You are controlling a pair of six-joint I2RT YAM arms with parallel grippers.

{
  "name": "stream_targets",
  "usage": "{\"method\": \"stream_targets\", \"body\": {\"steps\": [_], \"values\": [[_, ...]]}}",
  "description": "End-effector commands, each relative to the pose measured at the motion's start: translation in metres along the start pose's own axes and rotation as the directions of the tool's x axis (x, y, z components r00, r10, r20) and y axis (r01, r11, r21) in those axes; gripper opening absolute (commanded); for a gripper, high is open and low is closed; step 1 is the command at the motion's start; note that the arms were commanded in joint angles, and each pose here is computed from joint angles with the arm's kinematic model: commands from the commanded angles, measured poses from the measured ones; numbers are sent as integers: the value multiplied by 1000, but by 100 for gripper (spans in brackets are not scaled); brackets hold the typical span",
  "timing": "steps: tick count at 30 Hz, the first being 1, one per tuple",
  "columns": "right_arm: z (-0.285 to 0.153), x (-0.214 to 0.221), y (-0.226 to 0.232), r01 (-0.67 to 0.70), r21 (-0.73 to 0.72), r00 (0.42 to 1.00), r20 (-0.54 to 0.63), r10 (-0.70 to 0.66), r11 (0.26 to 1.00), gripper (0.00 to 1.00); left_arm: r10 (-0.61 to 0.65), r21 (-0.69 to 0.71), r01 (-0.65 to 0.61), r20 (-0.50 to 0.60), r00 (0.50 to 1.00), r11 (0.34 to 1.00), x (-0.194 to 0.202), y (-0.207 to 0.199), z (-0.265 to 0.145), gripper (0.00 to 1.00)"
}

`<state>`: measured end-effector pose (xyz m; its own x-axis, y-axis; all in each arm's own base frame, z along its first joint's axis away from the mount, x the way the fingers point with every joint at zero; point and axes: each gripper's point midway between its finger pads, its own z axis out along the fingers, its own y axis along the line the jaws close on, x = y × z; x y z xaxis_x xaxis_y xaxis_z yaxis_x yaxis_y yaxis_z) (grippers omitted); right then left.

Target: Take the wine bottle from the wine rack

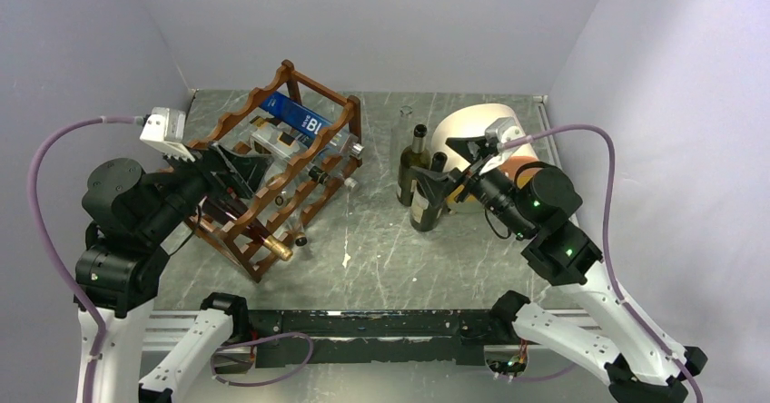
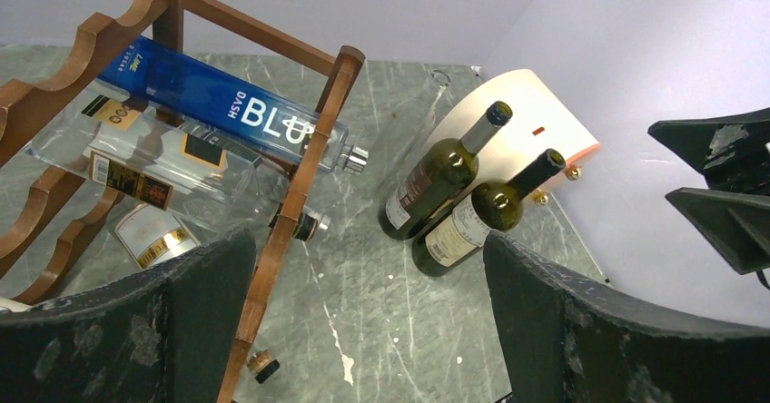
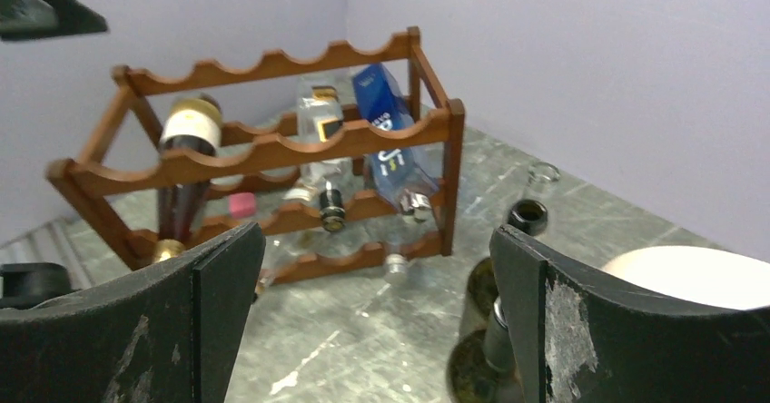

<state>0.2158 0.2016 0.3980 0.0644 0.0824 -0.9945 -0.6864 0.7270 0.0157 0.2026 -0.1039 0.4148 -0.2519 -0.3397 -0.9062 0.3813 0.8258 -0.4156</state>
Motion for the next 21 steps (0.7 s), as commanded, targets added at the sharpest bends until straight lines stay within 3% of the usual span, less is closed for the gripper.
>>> {"method": "stream_targets", "body": {"steps": [1,6,12,17,21], "values": [[5,-8,19,-105,-83,994,-21,104,991,100,17,-17,-17,29,999,1000,-7,0,-9,99],[33,14,39,-184,-160,975,-158,159,970,100,18,-29,-17,31,999,999,-7,1,-13,99],[57,32,82,-288,-247,946,-221,236,925,100,6,-24,-5,29,1000,1000,-5,1,-12,99],[72,86,145,-197,-212,934,-336,118,957,100,4,-27,-3,23,1000,1000,-3,2,-11,99],[86,135,183,-239,-227,881,-460,113,944,100,0,-25,0,17,1000,1000,-1,2,-8,99]]}}
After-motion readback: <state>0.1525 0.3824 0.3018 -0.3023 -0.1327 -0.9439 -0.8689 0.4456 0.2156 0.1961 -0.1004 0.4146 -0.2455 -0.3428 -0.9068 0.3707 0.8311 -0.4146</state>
